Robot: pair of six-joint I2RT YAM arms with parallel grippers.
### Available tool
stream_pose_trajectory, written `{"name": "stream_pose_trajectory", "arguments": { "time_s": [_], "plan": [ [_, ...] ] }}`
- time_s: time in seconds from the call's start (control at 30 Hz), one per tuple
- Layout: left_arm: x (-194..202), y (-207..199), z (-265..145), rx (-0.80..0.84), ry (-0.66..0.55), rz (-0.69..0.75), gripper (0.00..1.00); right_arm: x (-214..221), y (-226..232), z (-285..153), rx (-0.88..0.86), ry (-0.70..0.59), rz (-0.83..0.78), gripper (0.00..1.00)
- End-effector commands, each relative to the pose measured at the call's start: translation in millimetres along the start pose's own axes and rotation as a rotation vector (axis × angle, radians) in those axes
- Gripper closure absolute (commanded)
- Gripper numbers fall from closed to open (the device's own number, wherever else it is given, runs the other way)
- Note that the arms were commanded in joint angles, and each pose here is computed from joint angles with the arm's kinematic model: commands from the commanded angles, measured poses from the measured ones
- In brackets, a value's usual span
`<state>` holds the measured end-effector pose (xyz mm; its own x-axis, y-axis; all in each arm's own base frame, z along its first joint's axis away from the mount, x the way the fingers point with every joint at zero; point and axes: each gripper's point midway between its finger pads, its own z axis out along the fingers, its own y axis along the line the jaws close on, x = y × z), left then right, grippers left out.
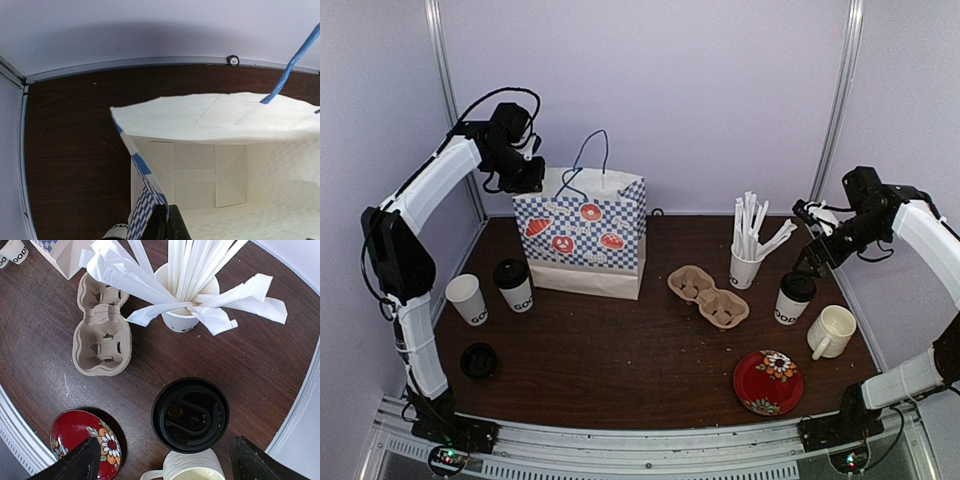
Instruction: Pack the takeout coffee
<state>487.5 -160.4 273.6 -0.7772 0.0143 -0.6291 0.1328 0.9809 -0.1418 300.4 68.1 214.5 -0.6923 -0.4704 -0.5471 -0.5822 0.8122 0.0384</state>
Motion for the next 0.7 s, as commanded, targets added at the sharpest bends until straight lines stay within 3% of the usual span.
{"name": "stream_pose_trajectory", "arguments": {
  "time_s": [0.0, 0.37, 0.67],
  "plan": [
    [-26.7, -34.3, -48.2, 0.189, -0.112, 0.002, 1.00, -8.0, -2.1, -12.6, 0.024, -0.031, 0.006, 0.07],
    [-9.6, -78.3, -119.7, 0.484, -0.091, 0.004, 1.00, -15.5, 2.9, -25.0, 0.022, -0.072, 0.020, 0.07],
    [37.1, -105.7, -135.9, 0.630, 0.060, 0.049, 1.00, -25.4, 8.9, -41.7, 0.013, -0.104, 0.015, 0.07]
  ]
}}
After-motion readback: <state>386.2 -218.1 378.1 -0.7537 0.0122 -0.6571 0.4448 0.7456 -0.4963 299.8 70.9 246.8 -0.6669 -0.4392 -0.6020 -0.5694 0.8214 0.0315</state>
